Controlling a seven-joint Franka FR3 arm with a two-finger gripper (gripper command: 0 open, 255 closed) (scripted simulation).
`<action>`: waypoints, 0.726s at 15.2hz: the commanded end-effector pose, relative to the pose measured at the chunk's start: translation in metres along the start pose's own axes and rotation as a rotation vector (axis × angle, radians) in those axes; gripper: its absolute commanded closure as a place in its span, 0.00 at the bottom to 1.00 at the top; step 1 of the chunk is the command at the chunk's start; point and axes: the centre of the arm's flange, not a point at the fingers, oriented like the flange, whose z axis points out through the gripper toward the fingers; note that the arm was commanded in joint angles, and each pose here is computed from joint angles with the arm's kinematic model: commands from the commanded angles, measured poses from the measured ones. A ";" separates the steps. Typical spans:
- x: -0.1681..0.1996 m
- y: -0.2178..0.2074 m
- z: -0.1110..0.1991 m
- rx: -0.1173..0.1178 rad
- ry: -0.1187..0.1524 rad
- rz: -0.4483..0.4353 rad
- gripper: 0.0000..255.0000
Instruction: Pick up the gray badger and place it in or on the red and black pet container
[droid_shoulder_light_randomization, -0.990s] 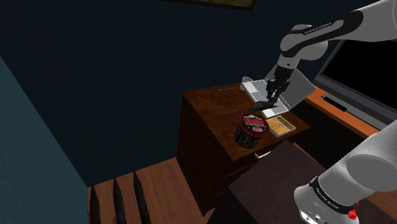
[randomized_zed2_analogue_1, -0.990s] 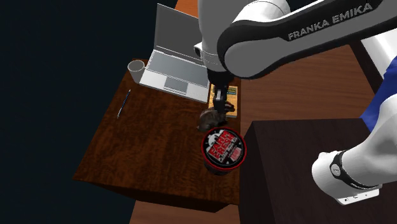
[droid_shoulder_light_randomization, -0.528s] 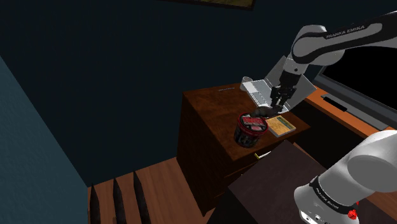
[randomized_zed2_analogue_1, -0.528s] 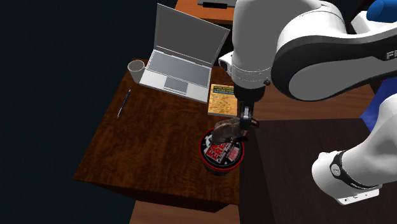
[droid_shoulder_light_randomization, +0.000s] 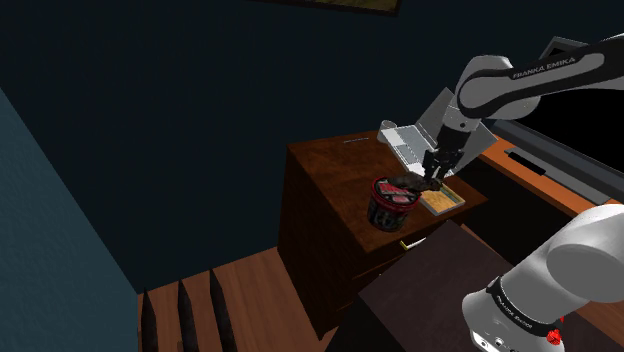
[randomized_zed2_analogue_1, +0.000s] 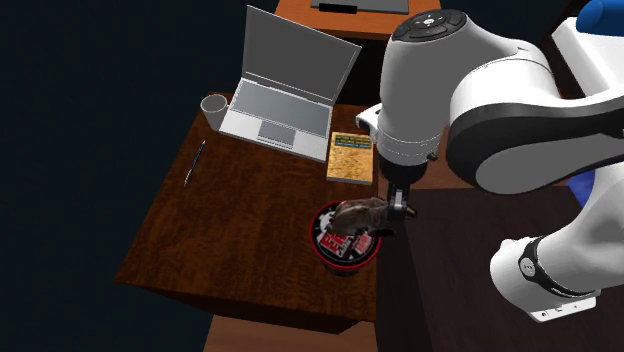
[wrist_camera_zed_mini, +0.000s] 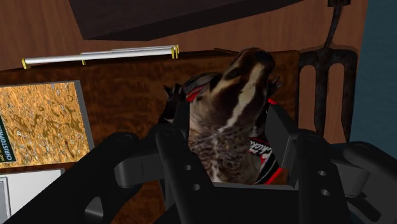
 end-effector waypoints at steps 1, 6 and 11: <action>0.003 0.001 0.011 0.000 0.001 0.000 1.00; 0.007 0.003 0.037 0.000 0.001 0.000 1.00; 0.011 0.006 0.063 0.000 0.001 0.000 1.00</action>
